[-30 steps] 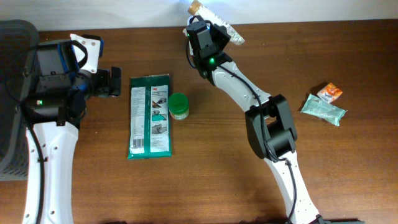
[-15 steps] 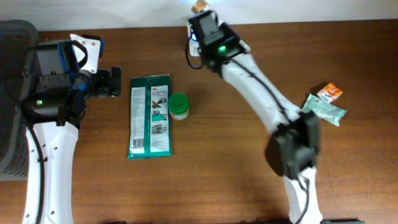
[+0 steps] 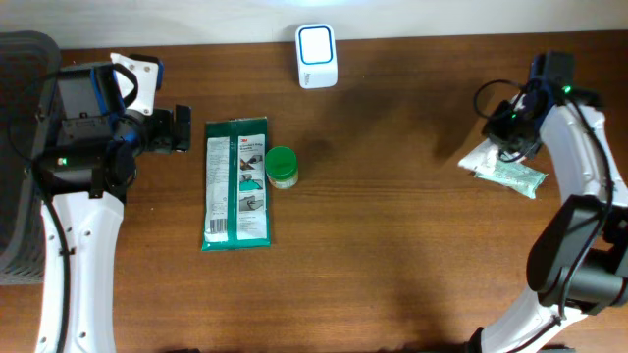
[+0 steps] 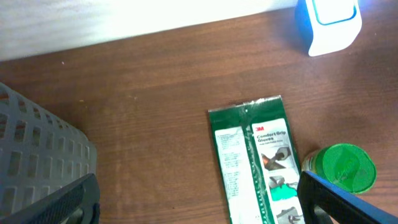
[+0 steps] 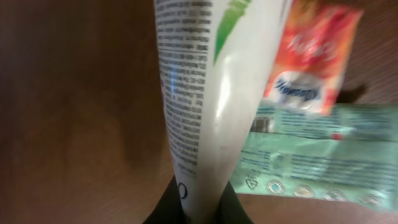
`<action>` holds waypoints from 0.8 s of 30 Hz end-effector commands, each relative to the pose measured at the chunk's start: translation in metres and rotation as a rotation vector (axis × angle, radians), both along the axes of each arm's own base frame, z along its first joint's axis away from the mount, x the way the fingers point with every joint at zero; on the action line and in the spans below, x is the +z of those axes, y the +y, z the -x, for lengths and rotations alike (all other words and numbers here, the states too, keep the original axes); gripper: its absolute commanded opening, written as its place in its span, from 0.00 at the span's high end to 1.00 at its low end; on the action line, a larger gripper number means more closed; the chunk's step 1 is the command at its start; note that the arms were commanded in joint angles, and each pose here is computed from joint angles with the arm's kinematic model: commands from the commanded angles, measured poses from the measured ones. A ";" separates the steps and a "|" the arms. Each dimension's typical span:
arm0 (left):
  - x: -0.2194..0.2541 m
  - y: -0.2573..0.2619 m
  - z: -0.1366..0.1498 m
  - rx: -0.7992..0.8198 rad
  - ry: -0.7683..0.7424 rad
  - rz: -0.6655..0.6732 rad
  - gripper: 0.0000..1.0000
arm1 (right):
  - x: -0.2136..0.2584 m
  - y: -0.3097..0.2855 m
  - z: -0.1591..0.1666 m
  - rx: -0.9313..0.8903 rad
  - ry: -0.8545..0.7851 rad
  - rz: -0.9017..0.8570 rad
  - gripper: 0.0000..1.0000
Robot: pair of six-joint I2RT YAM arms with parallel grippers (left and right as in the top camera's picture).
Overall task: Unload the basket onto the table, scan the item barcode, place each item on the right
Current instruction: 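Carry the tube right and lower it near the wipes packet, then move the right gripper to the green-lidded jar and grasp it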
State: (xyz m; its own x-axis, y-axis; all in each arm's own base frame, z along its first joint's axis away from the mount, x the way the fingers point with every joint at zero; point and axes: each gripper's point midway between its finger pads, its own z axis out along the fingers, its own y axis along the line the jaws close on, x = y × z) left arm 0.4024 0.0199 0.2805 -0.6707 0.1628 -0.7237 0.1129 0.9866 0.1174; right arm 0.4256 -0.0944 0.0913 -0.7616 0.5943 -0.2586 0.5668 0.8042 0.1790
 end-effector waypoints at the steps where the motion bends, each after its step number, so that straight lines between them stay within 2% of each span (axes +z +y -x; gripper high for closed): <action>1: 0.009 -0.003 0.000 -0.018 -0.022 0.002 0.01 | -0.012 0.004 0.000 0.021 -0.041 0.010 0.96; 3: 0.009 -0.003 0.000 -0.018 -0.022 0.002 0.01 | -0.023 -0.006 0.012 -0.002 0.003 0.052 0.92; 7: 0.009 -0.003 0.000 -0.018 -0.022 0.002 0.01 | -0.024 -0.003 0.044 -0.004 0.145 0.046 0.56; 8: 0.009 -0.003 0.000 -0.018 -0.022 0.002 0.01 | -0.011 0.000 0.044 0.053 0.160 0.044 0.51; 10: 0.009 -0.003 0.000 -0.018 -0.022 0.002 0.01 | 0.029 0.008 0.037 0.140 0.145 0.042 0.48; 11: 0.009 -0.003 0.000 -0.018 -0.022 0.002 0.01 | 0.060 0.038 0.023 0.288 0.078 -0.011 0.47; 13: 0.009 -0.003 0.000 -0.018 -0.022 0.002 0.01 | 0.098 0.092 0.007 0.467 -0.008 -0.010 0.40; 16: 0.009 -0.003 0.000 -0.018 -0.023 0.002 0.01 | 0.116 0.211 -0.010 0.753 -0.151 0.018 0.31; 17: 0.009 -0.003 0.000 -0.018 -0.022 0.002 0.01 | 0.120 0.242 -0.015 0.815 -0.207 0.021 0.07; 18: 0.009 -0.003 0.000 -0.018 -0.022 0.002 0.01 | 0.123 0.271 -0.019 0.866 -0.261 0.020 0.01; 21: 0.009 -0.003 0.000 -0.018 -0.022 0.002 0.01 | 0.127 0.361 -0.020 0.995 -0.403 -0.047 0.02; 24: 0.009 -0.003 0.000 -0.018 -0.022 0.002 0.01 | 0.091 0.409 -0.013 1.060 -0.373 -0.072 0.02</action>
State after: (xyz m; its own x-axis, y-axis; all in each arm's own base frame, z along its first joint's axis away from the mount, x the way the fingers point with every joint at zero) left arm 0.4022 0.0199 0.2803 -0.6715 0.1628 -0.7229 0.1130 0.9867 0.1172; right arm 0.4437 0.2856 0.2076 -0.7558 -0.2624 -0.6000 -0.4789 0.8464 0.2331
